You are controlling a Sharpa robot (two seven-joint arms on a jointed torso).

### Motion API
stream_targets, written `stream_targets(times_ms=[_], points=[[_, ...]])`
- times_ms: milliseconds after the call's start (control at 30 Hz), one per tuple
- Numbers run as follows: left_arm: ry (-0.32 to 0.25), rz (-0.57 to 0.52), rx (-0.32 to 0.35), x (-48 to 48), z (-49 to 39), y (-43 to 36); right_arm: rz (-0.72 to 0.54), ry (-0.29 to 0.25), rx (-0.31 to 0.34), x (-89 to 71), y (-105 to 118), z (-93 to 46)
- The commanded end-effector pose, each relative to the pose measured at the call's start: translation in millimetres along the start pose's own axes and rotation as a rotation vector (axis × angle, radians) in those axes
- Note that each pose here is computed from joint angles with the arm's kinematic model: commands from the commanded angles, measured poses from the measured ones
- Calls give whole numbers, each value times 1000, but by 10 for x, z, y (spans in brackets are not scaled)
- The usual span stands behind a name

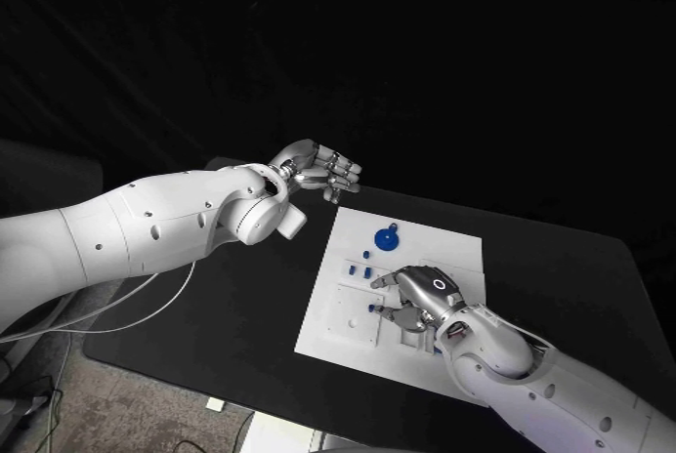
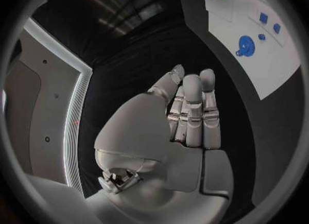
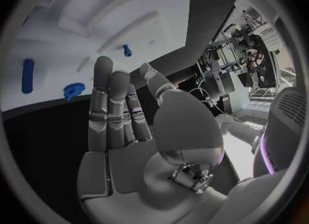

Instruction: Assemble the parts on the task board

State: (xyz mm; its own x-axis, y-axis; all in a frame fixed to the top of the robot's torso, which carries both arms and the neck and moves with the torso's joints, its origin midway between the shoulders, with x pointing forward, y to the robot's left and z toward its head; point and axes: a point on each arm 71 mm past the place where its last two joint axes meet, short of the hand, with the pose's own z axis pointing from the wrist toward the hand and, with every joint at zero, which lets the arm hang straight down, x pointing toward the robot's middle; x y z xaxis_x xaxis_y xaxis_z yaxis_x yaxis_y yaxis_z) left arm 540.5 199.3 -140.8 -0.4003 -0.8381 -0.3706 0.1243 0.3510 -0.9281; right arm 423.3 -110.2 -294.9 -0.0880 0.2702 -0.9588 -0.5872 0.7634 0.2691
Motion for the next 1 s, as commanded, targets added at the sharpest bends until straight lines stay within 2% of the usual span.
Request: stream_targets(times_ms=[33, 233, 467, 633, 1000], points=[[8, 2, 10, -4, -3, -16, 23, 18, 10, -93, -9, -7], [-10, 1, 28, -32, -13, -20, -18, 87, 44, -357, -141, -38], [-14, -3, 32, -45, -11, -15, -108, 129, 111, -568, -379, -75], [-12, -6, 30, -43, -1, -6, -215, 168, 166, -569, -522, -74], [-3, -9, 25, -34, 15, 7, -277, 184, 223, -488, -643, -22]])
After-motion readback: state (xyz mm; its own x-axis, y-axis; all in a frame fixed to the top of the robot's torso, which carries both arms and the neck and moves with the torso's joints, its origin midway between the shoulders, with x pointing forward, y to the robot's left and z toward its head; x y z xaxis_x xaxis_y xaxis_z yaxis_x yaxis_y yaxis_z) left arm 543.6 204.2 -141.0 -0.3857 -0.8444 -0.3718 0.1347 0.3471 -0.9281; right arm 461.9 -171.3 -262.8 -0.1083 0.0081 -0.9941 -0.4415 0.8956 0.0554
